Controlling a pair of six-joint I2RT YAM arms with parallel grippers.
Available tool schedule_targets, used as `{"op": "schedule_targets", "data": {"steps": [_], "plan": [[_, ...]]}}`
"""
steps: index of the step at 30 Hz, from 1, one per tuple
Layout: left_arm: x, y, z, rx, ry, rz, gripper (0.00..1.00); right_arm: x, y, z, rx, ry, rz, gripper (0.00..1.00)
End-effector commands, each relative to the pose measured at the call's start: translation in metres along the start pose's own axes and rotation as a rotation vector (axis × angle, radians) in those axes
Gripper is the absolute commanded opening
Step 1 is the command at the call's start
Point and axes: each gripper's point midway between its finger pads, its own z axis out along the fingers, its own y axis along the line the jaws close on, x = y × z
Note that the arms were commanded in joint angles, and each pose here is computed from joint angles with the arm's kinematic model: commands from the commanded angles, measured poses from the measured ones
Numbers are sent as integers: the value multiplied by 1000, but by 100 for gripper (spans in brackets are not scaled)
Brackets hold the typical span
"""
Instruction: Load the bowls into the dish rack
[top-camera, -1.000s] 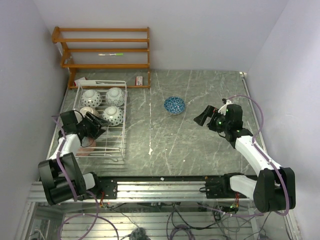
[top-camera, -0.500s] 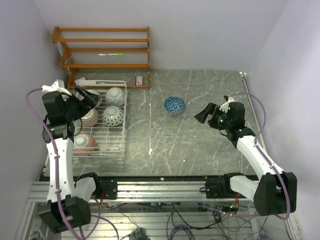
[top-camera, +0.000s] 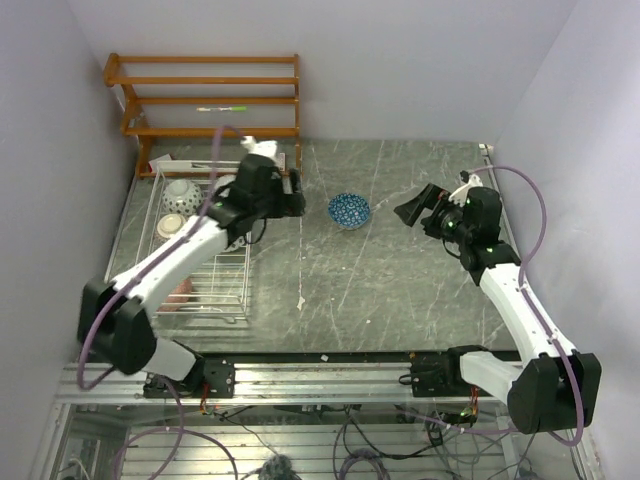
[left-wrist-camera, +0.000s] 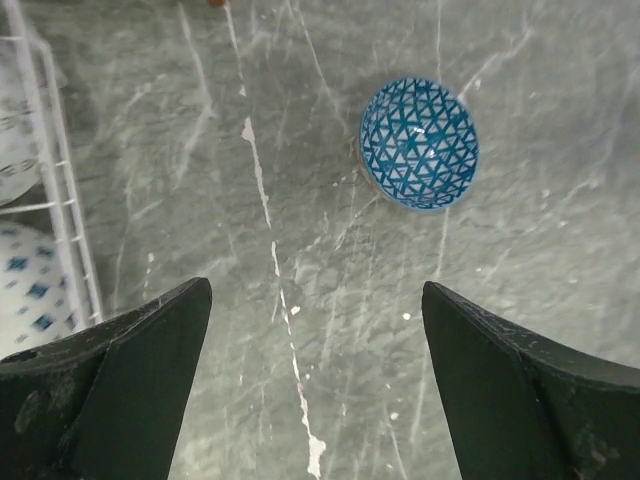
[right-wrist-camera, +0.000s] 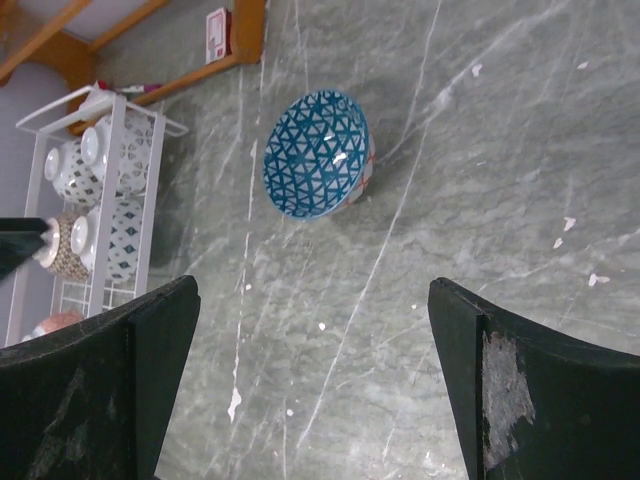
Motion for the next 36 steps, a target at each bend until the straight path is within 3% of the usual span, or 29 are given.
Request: {"op": "schedule_targets", "data": {"steps": [1, 5, 14, 19, 25, 32, 36], "plan": [[-23, -41, 37, -18, -118, 223, 97, -26, 2, -8, 50, -75, 1, 98], [-12, -90, 79, 70, -129, 374, 96, -32, 1, -8, 66, -88, 8, 99], [26, -152, 146, 229, -85, 635, 95, -47, -16, -12, 172, -128, -8, 99], [56, -161, 179, 280, -22, 729, 93, -55, -26, -13, 202, -147, -3, 99], [100, -166, 191, 366, 74, 806, 86, -51, -41, -7, 217, -133, 11, 99], [133, -152, 204, 353, 154, 804, 58, -44, -47, 1, 209, -110, 28, 98], [144, -143, 207, 331, 175, 803, 59, -41, -48, 3, 203, -105, 31, 98]]}}
